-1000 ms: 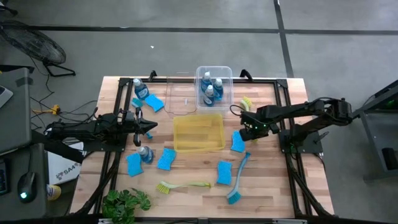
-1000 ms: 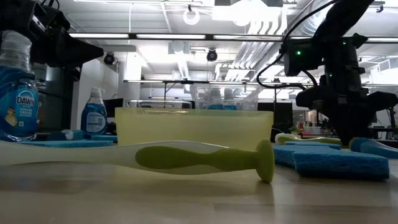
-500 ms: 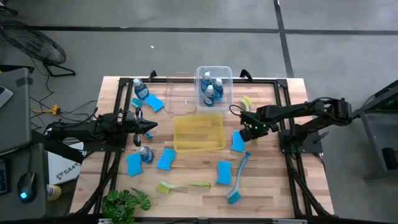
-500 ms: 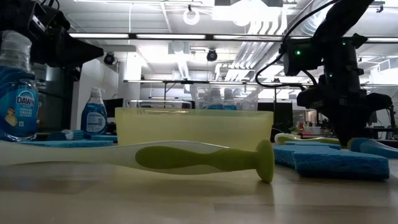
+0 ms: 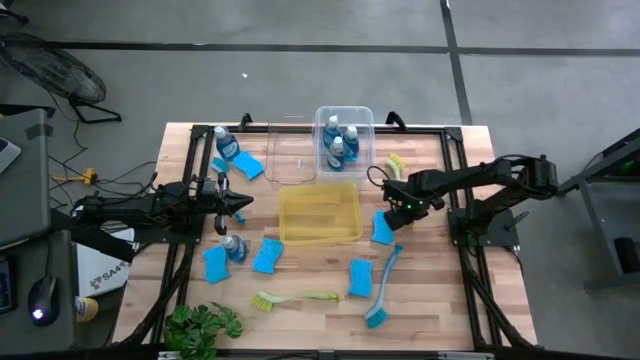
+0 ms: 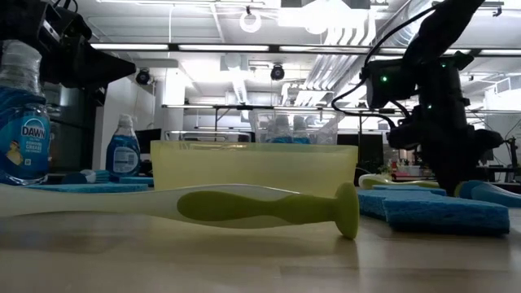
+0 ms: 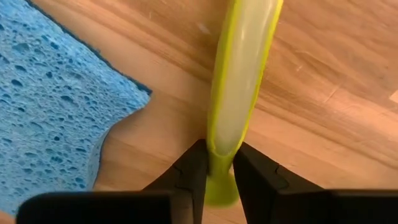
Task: Pick & Place Kitchen Sink Supplies
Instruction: Put the yellow toilet brush into the yellow bin
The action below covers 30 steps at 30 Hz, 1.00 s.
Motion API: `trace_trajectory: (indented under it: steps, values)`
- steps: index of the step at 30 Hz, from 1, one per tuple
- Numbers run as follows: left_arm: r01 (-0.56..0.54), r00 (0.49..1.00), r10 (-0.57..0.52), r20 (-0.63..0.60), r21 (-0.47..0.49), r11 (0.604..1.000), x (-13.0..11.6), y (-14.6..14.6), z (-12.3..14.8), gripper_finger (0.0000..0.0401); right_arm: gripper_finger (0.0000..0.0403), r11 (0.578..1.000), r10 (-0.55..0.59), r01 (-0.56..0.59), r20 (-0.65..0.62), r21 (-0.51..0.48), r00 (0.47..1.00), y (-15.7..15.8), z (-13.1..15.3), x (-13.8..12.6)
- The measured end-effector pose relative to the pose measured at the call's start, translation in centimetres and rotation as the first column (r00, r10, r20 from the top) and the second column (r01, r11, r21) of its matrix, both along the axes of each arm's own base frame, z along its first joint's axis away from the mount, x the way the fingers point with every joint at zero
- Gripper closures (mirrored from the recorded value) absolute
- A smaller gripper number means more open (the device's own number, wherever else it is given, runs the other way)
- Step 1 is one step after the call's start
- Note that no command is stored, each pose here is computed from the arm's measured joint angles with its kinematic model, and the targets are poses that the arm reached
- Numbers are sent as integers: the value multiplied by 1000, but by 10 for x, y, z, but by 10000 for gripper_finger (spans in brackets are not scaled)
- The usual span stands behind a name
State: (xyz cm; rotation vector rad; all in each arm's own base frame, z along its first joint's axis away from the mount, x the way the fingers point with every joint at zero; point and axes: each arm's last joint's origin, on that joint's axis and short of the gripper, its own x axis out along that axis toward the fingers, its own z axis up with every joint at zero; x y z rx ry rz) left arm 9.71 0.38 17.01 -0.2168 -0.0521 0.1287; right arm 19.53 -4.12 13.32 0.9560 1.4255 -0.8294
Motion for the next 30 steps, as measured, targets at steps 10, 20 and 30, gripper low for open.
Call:
trace_trajectory:
  steps: [10, 20, 30]
  values:
    - [0, 1000, 0, 0, 0, 1000, 0, 0, 0, 400, 366, 998, 11, -10, 10, -58, 1000, 1, 16, -12]
    - [1, 1000, -1, 0, 0, 1000, 0, 0, 0, 400, 366, 988, -36, 51, 103, -145, 994, 15, 59, -48]
    - [1, 1000, -1, 0, 0, 1000, 0, 0, 0, 400, 366, 946, 17, 98, 351, -309, 936, 33, 88, -69]
